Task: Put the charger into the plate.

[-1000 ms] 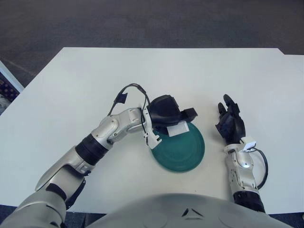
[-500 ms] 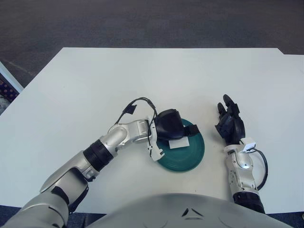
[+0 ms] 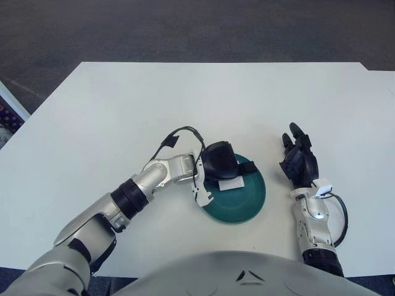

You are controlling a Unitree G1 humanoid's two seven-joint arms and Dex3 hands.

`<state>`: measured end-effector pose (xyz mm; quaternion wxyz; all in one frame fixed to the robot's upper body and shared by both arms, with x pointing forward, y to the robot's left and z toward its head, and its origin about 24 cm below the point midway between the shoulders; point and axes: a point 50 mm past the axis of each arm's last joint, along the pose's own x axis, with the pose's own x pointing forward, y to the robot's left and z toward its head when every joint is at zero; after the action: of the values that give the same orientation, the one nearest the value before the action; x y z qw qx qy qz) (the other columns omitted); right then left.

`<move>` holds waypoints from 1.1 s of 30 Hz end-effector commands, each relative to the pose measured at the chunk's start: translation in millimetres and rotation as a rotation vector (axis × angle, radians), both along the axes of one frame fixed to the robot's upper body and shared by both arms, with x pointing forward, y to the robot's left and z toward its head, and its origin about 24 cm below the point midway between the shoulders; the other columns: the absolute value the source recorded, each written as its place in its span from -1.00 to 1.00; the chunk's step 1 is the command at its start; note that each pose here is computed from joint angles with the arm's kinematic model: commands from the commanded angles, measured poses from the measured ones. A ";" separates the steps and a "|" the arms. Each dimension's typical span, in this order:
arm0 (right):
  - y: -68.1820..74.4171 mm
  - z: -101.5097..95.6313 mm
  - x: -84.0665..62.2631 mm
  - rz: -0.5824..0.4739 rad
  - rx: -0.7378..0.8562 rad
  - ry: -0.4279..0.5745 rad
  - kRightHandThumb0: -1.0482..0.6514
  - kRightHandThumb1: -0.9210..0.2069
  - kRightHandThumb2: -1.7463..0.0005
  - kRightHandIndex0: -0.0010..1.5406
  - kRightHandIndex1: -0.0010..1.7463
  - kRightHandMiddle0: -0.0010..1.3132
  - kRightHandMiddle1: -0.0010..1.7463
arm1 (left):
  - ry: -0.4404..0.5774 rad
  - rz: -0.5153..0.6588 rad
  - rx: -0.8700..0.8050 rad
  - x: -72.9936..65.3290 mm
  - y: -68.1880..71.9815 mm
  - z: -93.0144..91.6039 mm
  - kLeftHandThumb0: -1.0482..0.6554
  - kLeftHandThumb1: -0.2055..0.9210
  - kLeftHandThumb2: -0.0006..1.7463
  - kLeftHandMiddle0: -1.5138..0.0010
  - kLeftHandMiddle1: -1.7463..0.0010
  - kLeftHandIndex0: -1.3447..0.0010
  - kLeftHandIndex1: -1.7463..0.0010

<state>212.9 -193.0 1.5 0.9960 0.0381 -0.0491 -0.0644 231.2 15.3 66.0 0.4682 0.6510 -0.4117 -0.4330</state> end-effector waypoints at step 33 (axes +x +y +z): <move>8.3 -20.0 -3.8 -0.010 0.063 0.091 -0.80 -1.00 -0.18 -0.74 -0.99 -1.00 -0.48 | 0.147 0.021 0.128 5.1 15.8 -23.0 -0.95 0.99 -0.40 0.61 -0.17 0.90 -0.07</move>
<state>216.7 -191.3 2.4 0.9952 0.0444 -0.0574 -0.0657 240.0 24.3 59.2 0.4813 0.6371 -0.3810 -0.4662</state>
